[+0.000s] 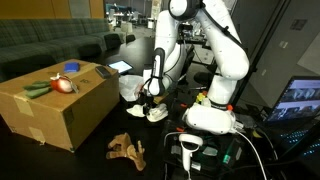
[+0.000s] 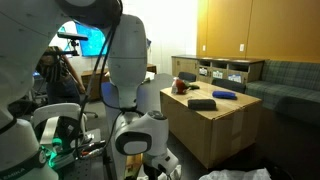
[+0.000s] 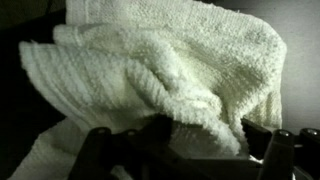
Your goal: Retrieve the stuffed deer from the box and place it on the table. Lift the black object on the table and position it on top of the box. Take the plastic on the box and place it to the right of the table. Grab the red toy and the towel, then place them on the box. Lastly, pick up the blue object from the box and place it on the table.
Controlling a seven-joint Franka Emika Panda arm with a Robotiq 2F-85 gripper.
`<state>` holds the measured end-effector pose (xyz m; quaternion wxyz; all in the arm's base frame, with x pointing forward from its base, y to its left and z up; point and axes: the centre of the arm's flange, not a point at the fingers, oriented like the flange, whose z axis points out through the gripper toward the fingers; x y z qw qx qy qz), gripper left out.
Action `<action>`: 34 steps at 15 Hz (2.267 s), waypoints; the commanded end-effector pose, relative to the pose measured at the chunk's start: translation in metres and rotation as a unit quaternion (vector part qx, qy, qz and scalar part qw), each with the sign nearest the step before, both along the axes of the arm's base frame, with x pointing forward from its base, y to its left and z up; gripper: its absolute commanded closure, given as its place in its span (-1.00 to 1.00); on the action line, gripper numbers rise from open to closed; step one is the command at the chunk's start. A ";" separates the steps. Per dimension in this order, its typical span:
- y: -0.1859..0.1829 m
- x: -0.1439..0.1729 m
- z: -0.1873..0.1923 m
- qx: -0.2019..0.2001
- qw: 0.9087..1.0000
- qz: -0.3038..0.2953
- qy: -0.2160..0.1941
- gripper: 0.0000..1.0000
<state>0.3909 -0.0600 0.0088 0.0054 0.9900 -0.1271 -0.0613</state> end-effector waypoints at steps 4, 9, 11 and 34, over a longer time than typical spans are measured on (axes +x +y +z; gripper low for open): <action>0.013 0.016 0.007 0.003 0.999 0.034 0.005 0.76; 0.033 0.012 0.037 -0.004 0.999 0.047 0.026 0.80; 0.046 0.007 0.061 -0.013 0.998 0.054 0.035 0.78; 0.177 0.161 0.432 -0.146 0.975 -0.135 -0.099 0.77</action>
